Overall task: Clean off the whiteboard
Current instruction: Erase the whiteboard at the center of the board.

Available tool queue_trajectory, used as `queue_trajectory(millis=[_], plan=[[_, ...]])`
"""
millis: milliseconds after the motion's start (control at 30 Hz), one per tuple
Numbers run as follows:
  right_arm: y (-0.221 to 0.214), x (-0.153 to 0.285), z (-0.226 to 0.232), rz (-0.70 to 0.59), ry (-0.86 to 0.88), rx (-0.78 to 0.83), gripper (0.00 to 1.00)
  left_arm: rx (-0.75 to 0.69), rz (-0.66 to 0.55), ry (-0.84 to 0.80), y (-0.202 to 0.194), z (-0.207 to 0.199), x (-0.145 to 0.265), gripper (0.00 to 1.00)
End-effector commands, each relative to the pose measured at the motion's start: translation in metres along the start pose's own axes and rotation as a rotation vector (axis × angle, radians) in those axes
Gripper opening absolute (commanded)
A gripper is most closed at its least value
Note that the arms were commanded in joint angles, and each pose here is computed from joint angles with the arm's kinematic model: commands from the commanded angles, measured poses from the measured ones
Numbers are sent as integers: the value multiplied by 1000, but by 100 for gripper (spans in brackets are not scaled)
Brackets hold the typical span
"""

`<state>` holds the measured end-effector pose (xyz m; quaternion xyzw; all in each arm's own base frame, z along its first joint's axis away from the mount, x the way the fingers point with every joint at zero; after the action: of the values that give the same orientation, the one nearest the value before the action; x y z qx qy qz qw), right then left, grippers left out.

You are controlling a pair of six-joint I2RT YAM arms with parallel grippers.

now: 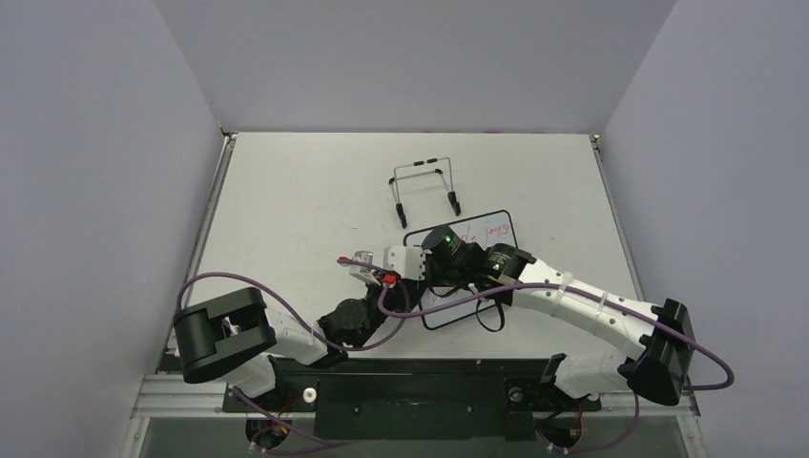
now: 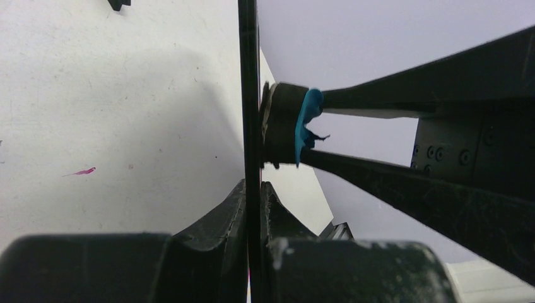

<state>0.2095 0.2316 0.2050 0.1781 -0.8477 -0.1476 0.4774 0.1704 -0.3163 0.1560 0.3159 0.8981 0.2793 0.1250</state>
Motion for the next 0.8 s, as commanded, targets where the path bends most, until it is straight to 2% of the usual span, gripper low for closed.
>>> queue_trajectory(millis=[0, 100, 167, 300, 433, 533, 633, 767], plan=[[5, 10, -33, 1, -189, -103, 0, 146, -127, -184, 38, -54, -4, 0], [0, 10, -36, 8, -196, -124, 0, 143, -121, -182, 36, -53, -5, 0], [0, 10, -27, -9, -127, -77, 0, 142, -118, -182, 35, -53, -6, 0], [5, 7, 15, -77, 137, 63, 0, 143, -117, -182, 34, -53, -6, 0], [5, 10, 28, -86, 220, 112, 0, 144, -119, -184, 35, -53, -4, 0], [6, 7, 14, -69, 125, 52, 0, 144, -120, -183, 35, -52, -4, 0], [7, 6, -12, -56, -33, -78, 0, 141, -113, -185, 34, -52, -4, 0], [8, 6, -28, -64, -105, -168, 0, 137, -103, -192, 31, -52, -5, 0]])
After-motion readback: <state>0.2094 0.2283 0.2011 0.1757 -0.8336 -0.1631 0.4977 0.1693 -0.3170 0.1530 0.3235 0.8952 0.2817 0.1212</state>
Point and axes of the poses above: each gripper's point midway between its finger pads, its own x axis back along the fingers, its own z axis along the line the jaws close on, y = z × x, the point moved 4 cm from there along x, back along the fingers, and after that the axes turned 2 degrees about -x, right-handed, at the moved point
